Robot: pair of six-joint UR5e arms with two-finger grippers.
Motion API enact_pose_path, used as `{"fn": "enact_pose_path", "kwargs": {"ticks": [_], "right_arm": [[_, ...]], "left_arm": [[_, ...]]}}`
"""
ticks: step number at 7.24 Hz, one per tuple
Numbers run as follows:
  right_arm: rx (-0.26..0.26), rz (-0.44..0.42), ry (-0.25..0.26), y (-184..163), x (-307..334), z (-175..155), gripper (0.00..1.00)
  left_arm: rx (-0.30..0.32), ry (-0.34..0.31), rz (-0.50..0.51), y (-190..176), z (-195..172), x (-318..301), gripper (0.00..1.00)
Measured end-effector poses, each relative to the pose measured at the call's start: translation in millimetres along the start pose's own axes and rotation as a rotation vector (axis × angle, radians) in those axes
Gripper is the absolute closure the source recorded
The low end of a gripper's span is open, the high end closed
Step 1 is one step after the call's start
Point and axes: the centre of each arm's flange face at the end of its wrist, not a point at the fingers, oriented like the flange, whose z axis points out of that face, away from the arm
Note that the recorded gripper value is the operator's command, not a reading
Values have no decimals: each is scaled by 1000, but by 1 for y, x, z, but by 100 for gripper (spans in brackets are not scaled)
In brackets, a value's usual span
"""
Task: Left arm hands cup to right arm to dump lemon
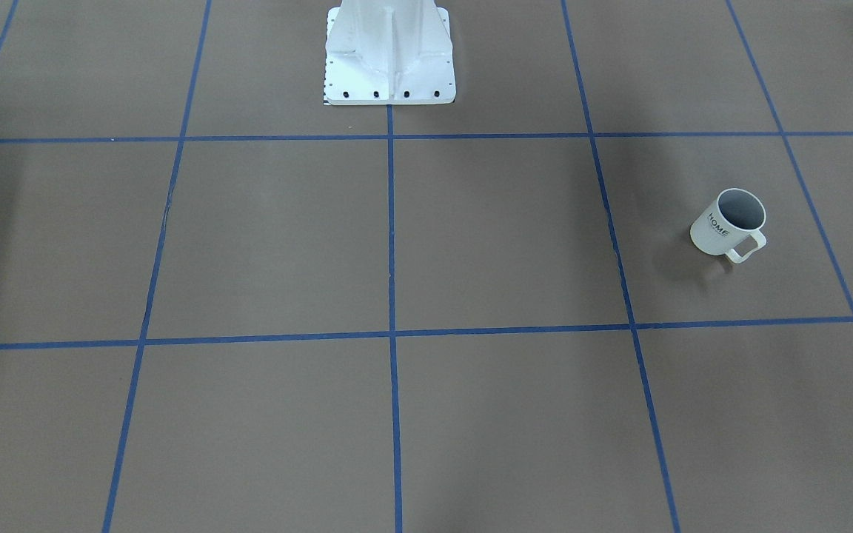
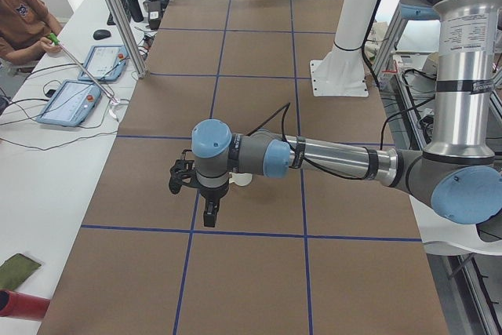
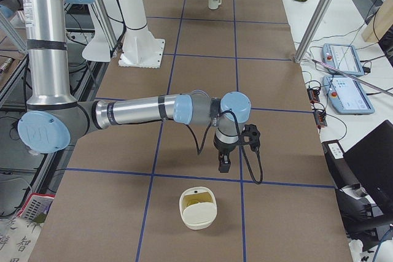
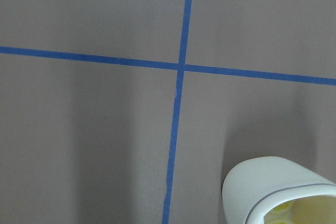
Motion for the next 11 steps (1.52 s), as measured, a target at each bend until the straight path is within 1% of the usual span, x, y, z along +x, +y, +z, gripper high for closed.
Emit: {"fn": "enact_pose_path", "kwargs": {"ticks": [3,8,11], "right_arm": [[-4,4,0,-1,9,16,0],[1,0,0,-1,7,15,0],[2,-1,-2,-1,6,15,0]], "left_arm": [[-3,1,-1,1,2,-2,0],[-6,10,-5,4,4,-3,0],[-17,5,-22,13,8,-7,0]]}}
